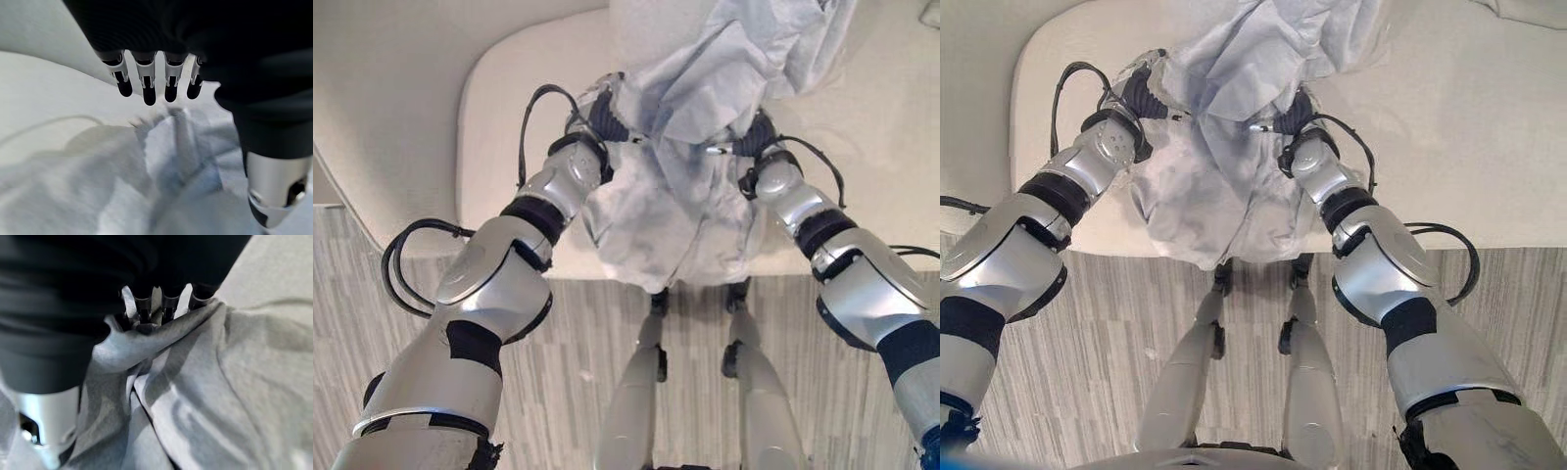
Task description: Hang the clothes on the sofa on the clothes rack.
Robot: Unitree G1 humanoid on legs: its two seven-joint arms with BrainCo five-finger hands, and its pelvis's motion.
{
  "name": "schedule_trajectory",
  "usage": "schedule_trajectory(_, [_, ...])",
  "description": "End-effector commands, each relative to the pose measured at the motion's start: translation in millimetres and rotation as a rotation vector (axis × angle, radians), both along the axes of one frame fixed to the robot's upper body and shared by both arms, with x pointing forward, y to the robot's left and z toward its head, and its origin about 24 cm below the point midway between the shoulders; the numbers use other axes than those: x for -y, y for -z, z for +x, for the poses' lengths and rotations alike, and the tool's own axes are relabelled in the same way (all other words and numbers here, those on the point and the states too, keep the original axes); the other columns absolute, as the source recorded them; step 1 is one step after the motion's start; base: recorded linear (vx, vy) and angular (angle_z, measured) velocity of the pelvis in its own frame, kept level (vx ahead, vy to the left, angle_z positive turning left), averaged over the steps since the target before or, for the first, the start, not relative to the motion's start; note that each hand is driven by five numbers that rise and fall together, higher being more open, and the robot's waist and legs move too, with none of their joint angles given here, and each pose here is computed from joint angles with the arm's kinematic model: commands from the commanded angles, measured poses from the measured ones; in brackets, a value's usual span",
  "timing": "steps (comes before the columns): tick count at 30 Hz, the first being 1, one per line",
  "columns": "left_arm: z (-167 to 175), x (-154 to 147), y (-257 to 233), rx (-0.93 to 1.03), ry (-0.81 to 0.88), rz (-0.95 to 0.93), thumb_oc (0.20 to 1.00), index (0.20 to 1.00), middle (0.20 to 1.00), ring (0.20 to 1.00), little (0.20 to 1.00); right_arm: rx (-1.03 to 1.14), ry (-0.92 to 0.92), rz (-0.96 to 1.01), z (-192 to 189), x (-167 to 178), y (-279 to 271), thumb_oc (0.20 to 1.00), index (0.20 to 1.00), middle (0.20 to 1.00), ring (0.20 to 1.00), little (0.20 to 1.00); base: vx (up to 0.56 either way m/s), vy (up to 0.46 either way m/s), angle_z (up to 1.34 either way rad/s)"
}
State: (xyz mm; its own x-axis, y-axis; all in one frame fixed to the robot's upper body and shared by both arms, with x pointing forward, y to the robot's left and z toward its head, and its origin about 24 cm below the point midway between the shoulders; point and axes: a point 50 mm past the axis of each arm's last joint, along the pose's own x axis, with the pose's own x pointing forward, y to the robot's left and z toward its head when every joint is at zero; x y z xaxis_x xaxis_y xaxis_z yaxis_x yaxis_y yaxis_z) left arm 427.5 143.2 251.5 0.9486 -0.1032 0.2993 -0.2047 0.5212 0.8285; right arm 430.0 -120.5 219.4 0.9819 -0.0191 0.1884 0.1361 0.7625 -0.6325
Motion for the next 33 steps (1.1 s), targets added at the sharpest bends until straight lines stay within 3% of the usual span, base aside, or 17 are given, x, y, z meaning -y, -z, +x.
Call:
schedule_trajectory(1, [-4.2,-8.2,-70.3,0.146,-0.027,-0.08,1.0,1.0,1.0,1.0,1.0,0.079,-0.06,0.01,0.0,-19.2,-31.7,1.0,1.0,1.0,1.0,1.0,0.01,0.032,-0.08])
schedule_trajectory(16, [-12.5,-1.2,-108.4,0.25,-0.029,-0.013,1.0,1.0,1.0,1.0,1.0,0.159,-0.185,-0.024,-8.4,-55.8,-42.9,1.0,1.0,1.0,1.0,1.0,0.0,0.009,-0.03])
schedule_trajectory(28, [-19.3,-25.4,-130.0,0.327,-0.167,0.132,1.0,1.0,1.0,1.0,1.0,0.205,-0.242,-0.045,-13.7,-70.4,-50.3,1.0,1.0,1.0,1.0,1.0,0.0,0.006,-0.09])
schedule_trajectory(29, [-19.8,-26.1,-131.5,0.335,-0.18,0.158,0.407,0.407,0.407,0.407,0.407,0.211,-0.244,-0.045,-14.1,-71.1,-51.0,1.0,1.0,1.0,1.0,1.0,0.0,0.0,-0.06])
schedule_trajectory(30, [-20.3,-26.1,-132.9,0.343,-0.189,0.187,0.2,0.2,0.2,0.2,0.2,0.222,-0.248,-0.042,-14.9,-72.4,-52.7,0.947,0.947,0.947,0.947,0.947,0.0,0.007,-0.04])
schedule_trajectory(32, [-21.6,-30.1,-135.7,0.358,-0.22,0.248,0.2,0.2,0.2,0.2,0.2,0.257,-0.268,-0.015,-17.9,-76.1,-57.7,0.2,0.2,0.2,0.2,0.2,0.0,0.0,0.0])
schedule_trajectory(33, [-22.4,-31.8,-137.1,0.367,-0.233,0.267,0.2,0.2,0.2,0.2,0.2,0.27,-0.274,-0.004,-19.0,-76.6,-60.2,0.2,0.2,0.2,0.2,0.2,0.0,-0.004,-0.03])
